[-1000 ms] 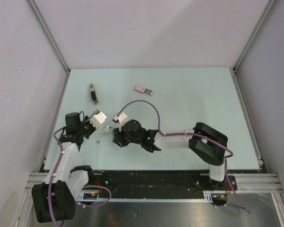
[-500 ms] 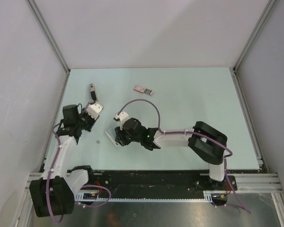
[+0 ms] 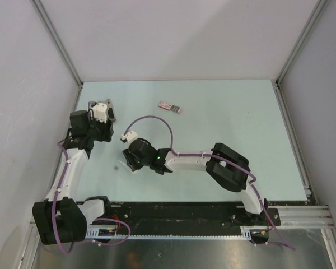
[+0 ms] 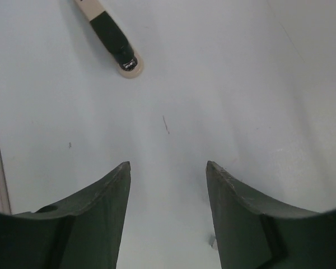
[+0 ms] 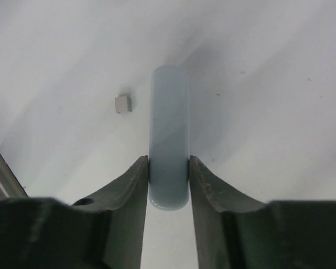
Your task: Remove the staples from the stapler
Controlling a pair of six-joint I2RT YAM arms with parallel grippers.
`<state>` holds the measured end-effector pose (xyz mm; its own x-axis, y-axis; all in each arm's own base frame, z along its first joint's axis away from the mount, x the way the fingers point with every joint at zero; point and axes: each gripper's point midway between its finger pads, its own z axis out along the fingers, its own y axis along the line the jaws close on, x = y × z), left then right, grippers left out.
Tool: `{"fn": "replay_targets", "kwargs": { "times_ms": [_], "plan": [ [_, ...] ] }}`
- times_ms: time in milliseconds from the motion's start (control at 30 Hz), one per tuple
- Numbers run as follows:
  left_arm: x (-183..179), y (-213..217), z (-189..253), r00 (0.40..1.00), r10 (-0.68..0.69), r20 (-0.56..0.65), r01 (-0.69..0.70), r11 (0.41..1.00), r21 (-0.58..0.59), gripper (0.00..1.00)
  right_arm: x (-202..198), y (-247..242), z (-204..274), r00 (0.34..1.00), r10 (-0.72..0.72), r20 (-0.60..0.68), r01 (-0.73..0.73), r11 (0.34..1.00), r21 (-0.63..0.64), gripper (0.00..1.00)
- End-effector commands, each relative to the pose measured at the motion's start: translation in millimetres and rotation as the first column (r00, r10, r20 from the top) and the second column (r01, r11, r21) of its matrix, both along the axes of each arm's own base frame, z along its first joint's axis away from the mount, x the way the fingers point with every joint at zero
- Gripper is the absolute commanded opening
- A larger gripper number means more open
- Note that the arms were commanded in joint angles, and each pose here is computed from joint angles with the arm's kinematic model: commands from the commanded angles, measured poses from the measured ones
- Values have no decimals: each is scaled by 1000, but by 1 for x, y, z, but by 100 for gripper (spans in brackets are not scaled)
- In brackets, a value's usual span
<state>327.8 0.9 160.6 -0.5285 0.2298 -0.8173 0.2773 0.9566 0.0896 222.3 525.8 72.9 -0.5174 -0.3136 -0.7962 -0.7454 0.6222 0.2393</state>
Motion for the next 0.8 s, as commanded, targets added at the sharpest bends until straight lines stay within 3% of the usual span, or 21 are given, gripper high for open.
{"fn": "replay_targets", "kwargs": {
  "times_ms": [0, 200, 300, 400, 533, 767],
  "plan": [
    [9, 15, 20, 988, 152, 35, -150, 988, -43, 64, 2, 6, 1, 1000, -8, -1, 8, 999, -39, 42],
    [28, 21, 14, 968, 252, -1, -252, 965, -75, 75, 12, 2, 30, 1000, -28, 3, 28, 999, 23, 70],
    [42, 23, 5, 949, 315, -16, -316, 947, -65, 75, 15, -4, 55, 999, -48, 13, 47, 995, 86, 76],
    [55, 14, -4, 937, 347, -34, -348, 937, -41, 75, 12, -17, 84, 997, -69, 31, 63, 987, 147, 77],
    [72, 1, -19, 922, 380, -75, -384, 923, -39, 75, 7, -42, 115, 993, -101, 57, 87, 974, 209, 71],
    [105, 12, -32, 864, 494, -95, -498, 867, -22, 75, -1, -88, 148, 984, -148, 95, 119, 958, 260, 67]
  ]
}}
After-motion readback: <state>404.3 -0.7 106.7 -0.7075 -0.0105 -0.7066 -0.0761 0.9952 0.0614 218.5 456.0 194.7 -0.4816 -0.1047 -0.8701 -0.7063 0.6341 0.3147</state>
